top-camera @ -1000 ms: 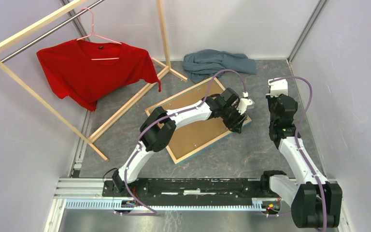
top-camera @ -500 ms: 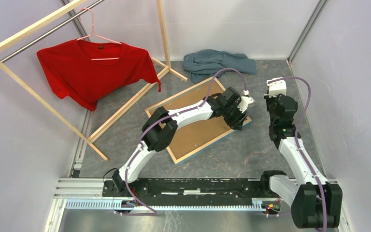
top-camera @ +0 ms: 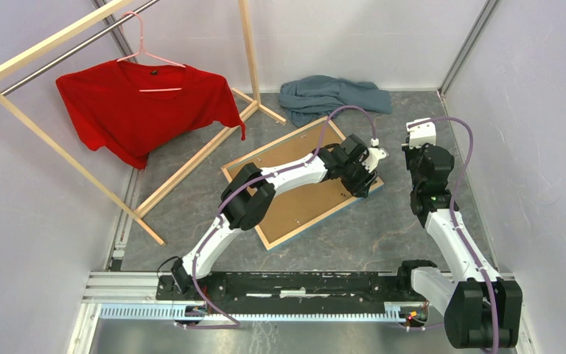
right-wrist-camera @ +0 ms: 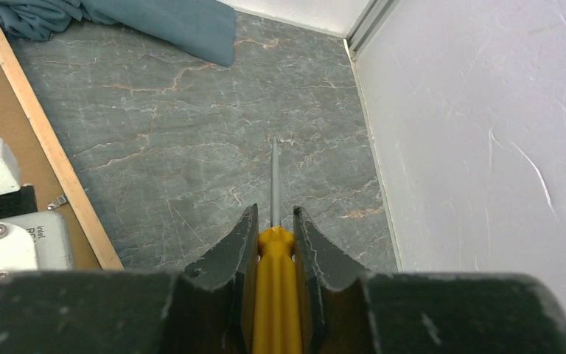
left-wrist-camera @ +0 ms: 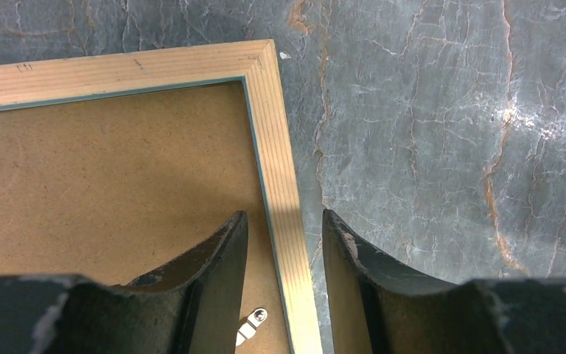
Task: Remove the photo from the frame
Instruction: Adjust the photo frame at the center of the board.
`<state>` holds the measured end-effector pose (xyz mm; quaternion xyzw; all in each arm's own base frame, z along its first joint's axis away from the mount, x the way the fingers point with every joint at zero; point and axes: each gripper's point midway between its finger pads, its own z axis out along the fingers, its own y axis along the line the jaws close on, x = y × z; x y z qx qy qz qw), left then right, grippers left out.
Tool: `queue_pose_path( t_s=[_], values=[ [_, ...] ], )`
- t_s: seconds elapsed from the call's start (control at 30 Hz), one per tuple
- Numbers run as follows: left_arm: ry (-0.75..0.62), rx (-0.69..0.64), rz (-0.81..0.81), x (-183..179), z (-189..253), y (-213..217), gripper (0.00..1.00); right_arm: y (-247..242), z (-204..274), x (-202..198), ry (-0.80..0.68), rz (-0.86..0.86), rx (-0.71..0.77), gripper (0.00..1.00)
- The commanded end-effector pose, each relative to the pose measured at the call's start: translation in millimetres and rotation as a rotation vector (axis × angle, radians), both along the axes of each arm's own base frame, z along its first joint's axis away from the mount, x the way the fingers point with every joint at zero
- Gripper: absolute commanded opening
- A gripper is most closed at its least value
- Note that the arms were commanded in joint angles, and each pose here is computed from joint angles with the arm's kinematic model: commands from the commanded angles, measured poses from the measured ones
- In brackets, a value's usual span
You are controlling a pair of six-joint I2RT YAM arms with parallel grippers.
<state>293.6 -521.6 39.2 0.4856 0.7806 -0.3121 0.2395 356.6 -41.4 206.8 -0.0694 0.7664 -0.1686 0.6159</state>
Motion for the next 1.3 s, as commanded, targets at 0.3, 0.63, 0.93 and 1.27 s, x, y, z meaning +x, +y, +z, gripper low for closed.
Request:
queue_pose_path(
  t_s=[0.3, 0.63, 0.93, 1.27],
  values=[
    [0.07, -0.028, -0.186, -64, 13, 0, 0.47, 1, 10, 3, -0.039, 0.005, 0.015, 0.0],
    [0.125, 0.002, -0.356, -121, 15, 19, 0.46, 0, 12, 2, -0.045, -0.002, 0.015, 0.0],
    [0.144, 0.051, -0.499, -158, 18, 53, 0.46, 0, 12, 2, -0.044, -0.003, 0.016, 0.0],
    [-0.113, 0.003, -0.281, -94, 91, 50, 0.53, 1, 8, 3, -0.031, 0.002, 0.017, 0.0]
  ],
)
